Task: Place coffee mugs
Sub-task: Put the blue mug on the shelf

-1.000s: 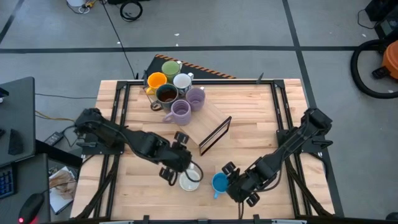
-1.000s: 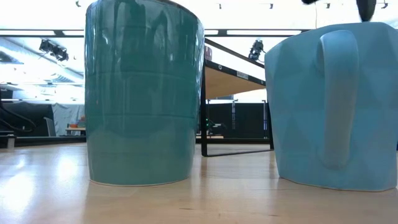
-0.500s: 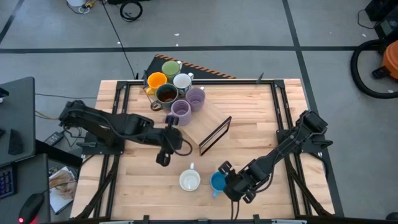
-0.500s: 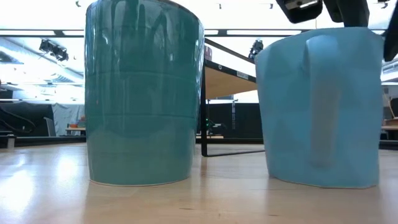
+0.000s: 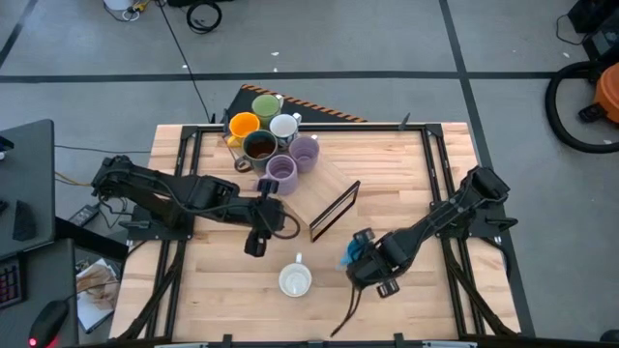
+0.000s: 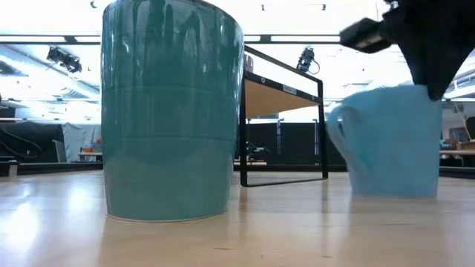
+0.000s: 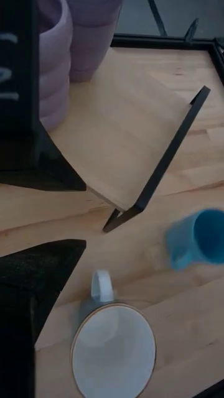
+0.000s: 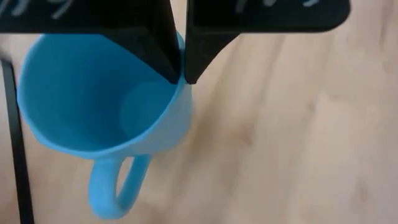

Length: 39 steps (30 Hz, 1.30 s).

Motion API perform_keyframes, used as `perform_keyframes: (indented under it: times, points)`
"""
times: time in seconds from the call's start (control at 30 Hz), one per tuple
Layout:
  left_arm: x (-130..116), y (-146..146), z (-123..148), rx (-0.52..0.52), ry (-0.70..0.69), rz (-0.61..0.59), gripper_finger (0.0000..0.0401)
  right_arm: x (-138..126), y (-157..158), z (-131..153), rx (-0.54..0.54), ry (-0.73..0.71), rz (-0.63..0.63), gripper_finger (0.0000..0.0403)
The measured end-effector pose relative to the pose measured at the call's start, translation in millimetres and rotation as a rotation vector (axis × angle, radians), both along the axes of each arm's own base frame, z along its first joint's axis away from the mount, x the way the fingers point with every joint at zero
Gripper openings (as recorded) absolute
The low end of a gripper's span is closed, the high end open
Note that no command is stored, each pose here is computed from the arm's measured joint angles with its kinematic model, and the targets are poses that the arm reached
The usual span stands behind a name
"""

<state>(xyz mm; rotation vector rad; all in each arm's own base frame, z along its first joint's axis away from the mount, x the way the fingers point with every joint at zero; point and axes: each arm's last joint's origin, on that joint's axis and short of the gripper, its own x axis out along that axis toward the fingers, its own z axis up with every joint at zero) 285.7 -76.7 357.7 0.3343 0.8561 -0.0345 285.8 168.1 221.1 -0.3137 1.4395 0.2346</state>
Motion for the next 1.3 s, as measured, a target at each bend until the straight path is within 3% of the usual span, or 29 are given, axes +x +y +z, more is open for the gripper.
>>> perform_keyframes:
  times: [0.13,0.5,0.83,1.3]
  points:
    - [-1.3,-3.2,-0.1,-0.011,0.002,0.002,0.0141,-11.2,-16.4,3.3,-0.027,0.019,-0.089,0.0013]
    - [-1.7,-5.0,-0.1,-0.006,0.001,-0.009,0.0141,-52.1,-80.4,15.2,0.051,0.019,-0.434,0.0012]
    - [-1.1,-3.8,0.2,-0.010,-0.004,0.002,0.0141,-64.2,-151.3,9.3,-0.030,0.014,-0.808,0.0013]
    - [-1.1,-3.9,0.0,-0.015,-0.003,0.008,0.0141,-63.8,-230.2,5.2,-0.033,-0.039,-0.886,0.0014]
